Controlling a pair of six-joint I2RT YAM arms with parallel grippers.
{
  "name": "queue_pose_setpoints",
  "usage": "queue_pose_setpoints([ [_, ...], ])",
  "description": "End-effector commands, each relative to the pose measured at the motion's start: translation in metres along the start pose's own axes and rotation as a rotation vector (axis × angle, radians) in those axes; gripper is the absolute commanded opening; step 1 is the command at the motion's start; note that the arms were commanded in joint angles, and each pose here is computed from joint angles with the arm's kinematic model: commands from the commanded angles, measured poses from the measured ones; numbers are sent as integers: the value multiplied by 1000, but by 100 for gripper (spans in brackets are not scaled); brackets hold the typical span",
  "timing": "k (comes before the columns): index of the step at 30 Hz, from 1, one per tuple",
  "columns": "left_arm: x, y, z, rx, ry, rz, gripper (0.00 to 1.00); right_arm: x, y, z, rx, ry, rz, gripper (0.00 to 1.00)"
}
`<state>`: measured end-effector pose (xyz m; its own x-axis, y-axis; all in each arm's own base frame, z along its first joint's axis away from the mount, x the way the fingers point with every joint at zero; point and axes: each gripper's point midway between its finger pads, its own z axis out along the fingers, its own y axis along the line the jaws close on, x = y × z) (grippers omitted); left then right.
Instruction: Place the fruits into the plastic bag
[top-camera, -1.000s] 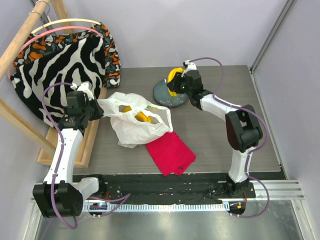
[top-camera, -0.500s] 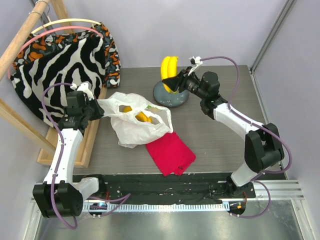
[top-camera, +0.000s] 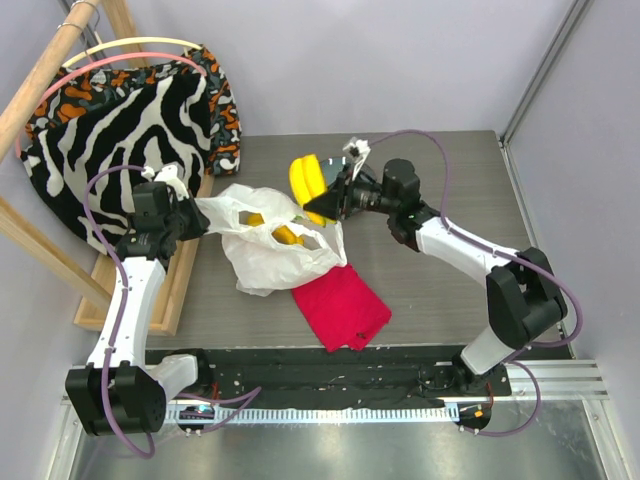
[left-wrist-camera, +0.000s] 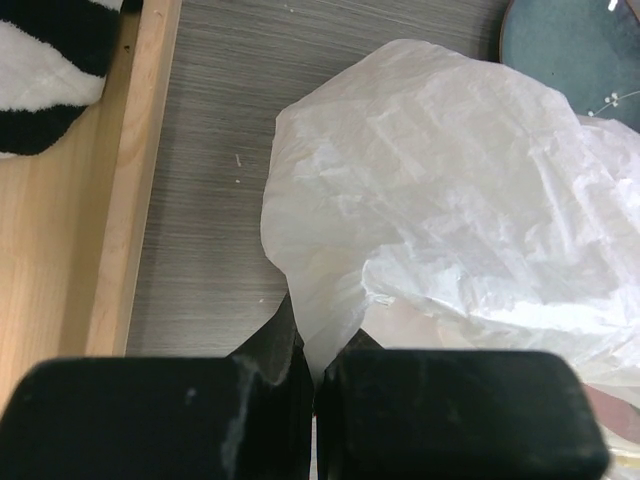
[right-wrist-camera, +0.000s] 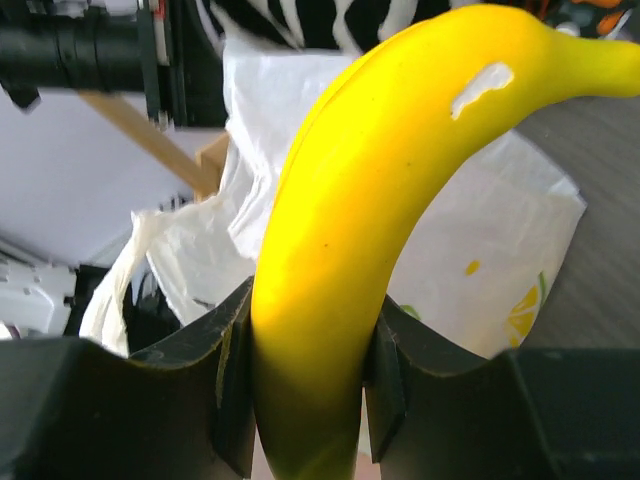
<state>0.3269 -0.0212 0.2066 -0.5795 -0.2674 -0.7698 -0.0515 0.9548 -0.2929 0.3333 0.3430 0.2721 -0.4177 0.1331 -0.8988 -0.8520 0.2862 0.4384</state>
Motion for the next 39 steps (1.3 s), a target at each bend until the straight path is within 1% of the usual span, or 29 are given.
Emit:
queue_pose_setpoints([
  [1,-16,-8,-1,34,-53,2,0,15,38,-1,-33,102,-108,6],
  [2,-15,-8,-1,35,-51,0,0,23,50,3,-48,121,-110,6],
  [9,-16,-8,-1,35,-56,0,0,48,91,5,-26,191,-182,6],
  [15,-17,-8,-3,35,-61,-1,0,74,85,6,8,269,-179,6],
  [22,-18,-8,-3,36,-65,2,0,123,89,8,17,415,-131,6],
  [27,-17,-9,-3,37,-63,1,0,128,92,3,43,432,-138,6],
  [32,-17,-9,-3,38,-61,-2,0,142,105,-4,63,521,-206,7],
  [33,-17,-9,-3,40,-61,-2,0,147,113,-4,50,544,-216,6],
  [39,-17,-9,-3,40,-64,-1,0,162,126,-3,44,602,-243,6],
])
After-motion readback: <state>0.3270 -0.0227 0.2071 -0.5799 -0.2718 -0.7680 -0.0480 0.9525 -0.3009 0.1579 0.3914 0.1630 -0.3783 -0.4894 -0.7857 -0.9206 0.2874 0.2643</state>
